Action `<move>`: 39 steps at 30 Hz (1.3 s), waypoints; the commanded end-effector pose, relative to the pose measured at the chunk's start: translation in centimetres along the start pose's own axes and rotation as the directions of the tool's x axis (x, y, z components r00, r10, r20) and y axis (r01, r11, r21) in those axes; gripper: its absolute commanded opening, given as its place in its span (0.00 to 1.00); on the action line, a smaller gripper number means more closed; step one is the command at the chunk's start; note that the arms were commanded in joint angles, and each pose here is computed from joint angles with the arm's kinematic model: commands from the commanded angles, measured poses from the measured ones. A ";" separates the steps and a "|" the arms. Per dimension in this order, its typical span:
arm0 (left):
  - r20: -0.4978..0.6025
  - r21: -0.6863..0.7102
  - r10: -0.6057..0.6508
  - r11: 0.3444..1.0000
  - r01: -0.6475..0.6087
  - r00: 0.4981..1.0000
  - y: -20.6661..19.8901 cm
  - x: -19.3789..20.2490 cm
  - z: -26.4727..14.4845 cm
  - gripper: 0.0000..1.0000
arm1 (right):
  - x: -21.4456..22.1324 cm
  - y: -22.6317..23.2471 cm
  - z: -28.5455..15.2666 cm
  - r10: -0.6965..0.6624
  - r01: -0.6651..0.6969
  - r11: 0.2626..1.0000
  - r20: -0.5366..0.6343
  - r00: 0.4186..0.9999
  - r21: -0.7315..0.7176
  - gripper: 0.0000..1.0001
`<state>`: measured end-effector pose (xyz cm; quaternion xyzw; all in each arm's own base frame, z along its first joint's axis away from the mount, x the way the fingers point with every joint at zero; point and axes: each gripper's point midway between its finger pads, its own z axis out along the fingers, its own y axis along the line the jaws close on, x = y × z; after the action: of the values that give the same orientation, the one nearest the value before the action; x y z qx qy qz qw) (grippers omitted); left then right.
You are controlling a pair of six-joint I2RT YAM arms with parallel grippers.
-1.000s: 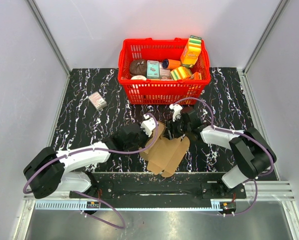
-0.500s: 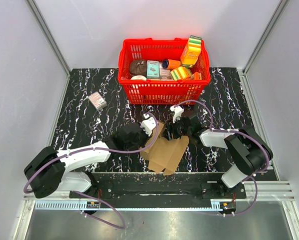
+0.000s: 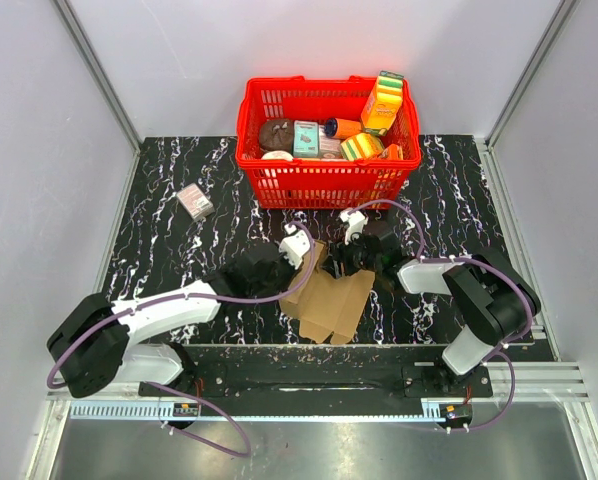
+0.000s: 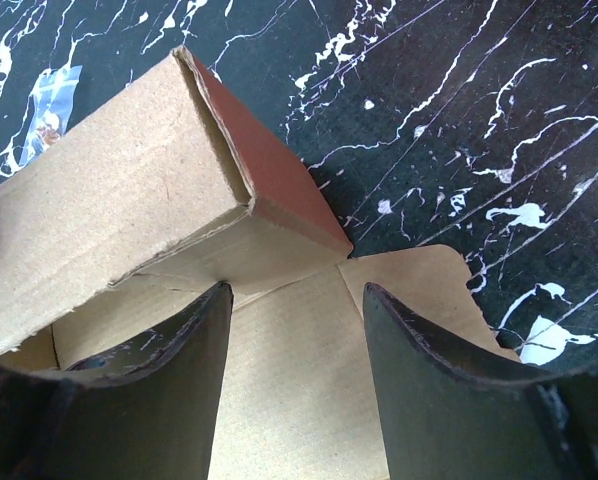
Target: Fold the paper box
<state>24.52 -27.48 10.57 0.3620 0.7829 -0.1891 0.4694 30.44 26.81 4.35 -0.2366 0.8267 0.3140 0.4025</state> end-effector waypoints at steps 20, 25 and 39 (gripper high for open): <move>0.066 -0.071 -0.012 0.997 0.017 0.998 2.2 -3.0 -0.8 0.00 | -1.6 0.4 0.5 -0.044 0.044 0.999 0.051 0.998 -0.015 0.61; 0.076 -0.079 -0.009 0.997 0.015 0.997 2.5 -3.8 -0.4 0.00 | -2.0 0.3 0.5 -0.070 0.070 0.998 0.052 0.996 -0.006 0.61; 0.056 -0.080 -0.007 0.997 0.011 0.998 3.2 -4.1 1.4 0.00 | -3.4 0.2 0.3 -0.131 0.131 0.991 0.053 0.990 0.005 0.61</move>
<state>27.42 -26.81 11.50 0.3381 0.7955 -0.1630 0.4757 30.79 26.78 4.15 -0.2630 0.8222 0.2997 0.4061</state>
